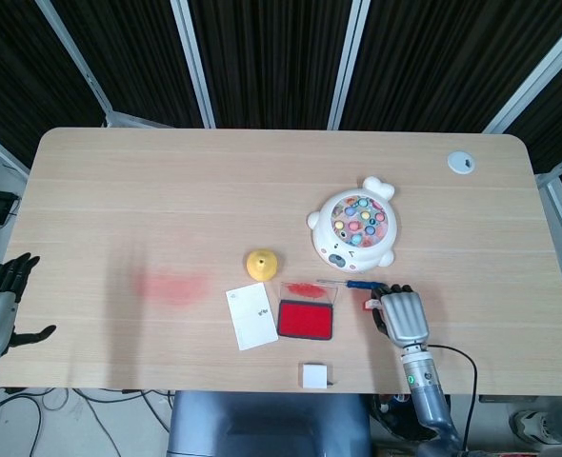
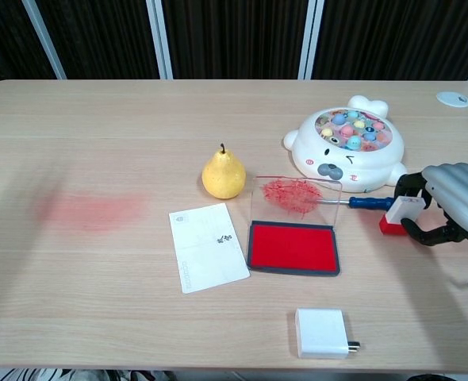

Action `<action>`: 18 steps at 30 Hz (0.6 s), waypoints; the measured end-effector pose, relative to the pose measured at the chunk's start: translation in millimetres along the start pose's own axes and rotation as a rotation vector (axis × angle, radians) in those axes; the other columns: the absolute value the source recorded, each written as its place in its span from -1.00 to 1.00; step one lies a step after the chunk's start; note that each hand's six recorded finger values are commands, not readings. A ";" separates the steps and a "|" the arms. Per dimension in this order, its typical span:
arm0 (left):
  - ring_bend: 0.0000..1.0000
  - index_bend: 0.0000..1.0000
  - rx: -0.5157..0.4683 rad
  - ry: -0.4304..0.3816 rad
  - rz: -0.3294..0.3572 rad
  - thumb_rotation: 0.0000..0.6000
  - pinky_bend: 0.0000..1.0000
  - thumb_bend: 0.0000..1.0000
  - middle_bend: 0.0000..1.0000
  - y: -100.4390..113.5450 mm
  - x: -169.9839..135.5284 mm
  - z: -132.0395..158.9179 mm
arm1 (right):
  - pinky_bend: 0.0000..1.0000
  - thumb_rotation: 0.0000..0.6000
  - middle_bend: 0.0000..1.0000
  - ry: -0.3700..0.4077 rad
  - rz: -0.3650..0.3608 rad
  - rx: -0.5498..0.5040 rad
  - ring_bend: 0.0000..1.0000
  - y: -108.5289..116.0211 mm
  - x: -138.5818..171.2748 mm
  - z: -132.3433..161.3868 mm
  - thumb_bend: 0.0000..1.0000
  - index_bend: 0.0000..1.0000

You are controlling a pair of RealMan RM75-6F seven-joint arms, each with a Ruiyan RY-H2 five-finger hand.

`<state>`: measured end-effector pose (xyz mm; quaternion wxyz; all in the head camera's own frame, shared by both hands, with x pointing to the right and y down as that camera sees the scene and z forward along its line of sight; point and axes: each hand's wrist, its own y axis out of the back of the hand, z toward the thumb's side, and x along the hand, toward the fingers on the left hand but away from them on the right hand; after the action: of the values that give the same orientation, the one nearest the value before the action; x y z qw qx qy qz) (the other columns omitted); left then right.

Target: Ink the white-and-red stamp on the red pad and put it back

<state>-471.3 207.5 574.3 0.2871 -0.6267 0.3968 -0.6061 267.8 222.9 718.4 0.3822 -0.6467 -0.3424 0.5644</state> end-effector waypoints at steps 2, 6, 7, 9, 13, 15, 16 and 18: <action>-1.00 -1.00 0.001 0.001 0.000 1.00 -1.00 -1.00 -1.00 0.0 0.1 -0.1 | -0.10 1.00 0.10 -0.002 0.001 0.000 -0.12 -0.7 -0.4 -0.4 0.05 0.47; -1.00 -1.00 0.003 0.002 -0.001 1.00 -1.00 -1.00 -1.00 -0.2 0.3 -0.2 | -0.11 1.00 0.08 -0.010 0.005 -0.004 -0.13 -1.9 -1.1 -1.7 0.03 0.44; -1.00 -1.00 0.003 0.002 -0.001 1.00 -1.00 -1.00 -1.00 -0.2 0.3 -0.2 | -0.12 1.00 0.07 -0.011 0.005 -0.003 -0.14 -2.2 -1.3 -1.9 0.02 0.43; -1.00 -1.00 0.003 0.003 -0.001 1.00 -1.00 -1.00 -1.00 0.0 0.3 -0.5 | -0.14 1.00 0.07 -0.013 0.010 -0.001 -0.14 -3.3 -1.5 -2.4 0.01 0.42; -1.00 -1.00 0.003 0.005 -0.001 1.00 -1.00 -1.00 -1.00 -0.1 0.2 -0.7 | -0.14 1.00 0.06 -0.017 0.017 0.000 -0.15 -5.0 -1.5 -2.8 -0.01 0.40; -1.00 -1.00 0.004 0.006 -0.002 1.00 -1.00 -1.00 -1.00 -0.3 0.1 -0.8 | -0.15 1.00 0.04 -0.017 0.018 0.000 -0.15 -5.2 -1.8 -2.6 -0.03 0.38; -1.00 -1.00 0.004 0.006 -0.002 1.00 -1.00 -1.00 -1.00 -0.3 0.1 -0.8 | -0.15 1.00 0.03 -0.018 0.019 0.000 -0.16 -5.3 -1.8 -2.6 -0.04 0.37; -1.00 -1.00 0.004 0.006 -0.002 1.00 -1.00 -1.00 -1.00 -0.3 0.1 -0.7 | -0.15 1.00 0.02 -0.020 0.021 -0.001 -0.16 -5.5 -2.0 -2.8 -0.06 0.36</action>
<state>-472.0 207.7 574.6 0.2866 -0.6245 0.3958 -0.6092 270.2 223.4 724.4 0.3727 -0.6445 -0.3397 0.5747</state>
